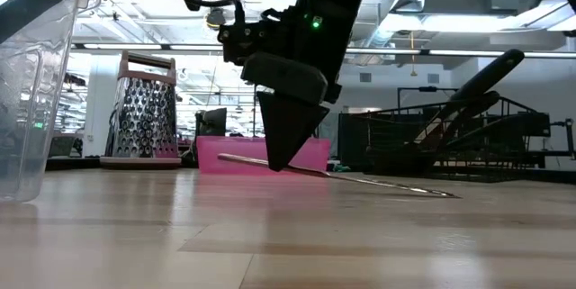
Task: Pick & Place Kitchen Items
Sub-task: Put the gold table knife into the pink bin
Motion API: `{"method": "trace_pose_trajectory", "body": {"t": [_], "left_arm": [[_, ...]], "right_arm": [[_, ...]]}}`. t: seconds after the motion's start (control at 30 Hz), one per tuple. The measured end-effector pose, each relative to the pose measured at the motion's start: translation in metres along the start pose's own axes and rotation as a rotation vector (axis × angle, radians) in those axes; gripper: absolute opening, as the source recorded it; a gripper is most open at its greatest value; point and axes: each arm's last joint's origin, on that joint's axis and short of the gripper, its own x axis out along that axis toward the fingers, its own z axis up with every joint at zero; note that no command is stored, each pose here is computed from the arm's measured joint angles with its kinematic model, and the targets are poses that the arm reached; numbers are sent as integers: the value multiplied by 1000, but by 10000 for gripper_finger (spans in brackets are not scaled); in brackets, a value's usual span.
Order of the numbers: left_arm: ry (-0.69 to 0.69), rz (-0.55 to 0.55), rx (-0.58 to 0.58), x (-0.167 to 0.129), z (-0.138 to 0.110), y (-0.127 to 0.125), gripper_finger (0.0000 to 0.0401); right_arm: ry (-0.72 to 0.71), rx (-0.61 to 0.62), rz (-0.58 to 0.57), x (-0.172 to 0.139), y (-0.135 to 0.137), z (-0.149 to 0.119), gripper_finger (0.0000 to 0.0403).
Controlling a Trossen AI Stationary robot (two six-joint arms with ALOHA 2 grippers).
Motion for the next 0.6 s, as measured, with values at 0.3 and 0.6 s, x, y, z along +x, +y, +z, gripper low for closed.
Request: {"method": "trace_pose_trajectory", "body": {"t": [0.3, 0.6], "left_arm": [[-14, -16, -23, -5, 3, -2, 102], [-213, -75, -6, -49, 33, -19, 102]], "right_arm": [[-1, 0, 11, -1, 0, 0, 66], [-16, 9, 43, -2, 2, 3, 66]]}}
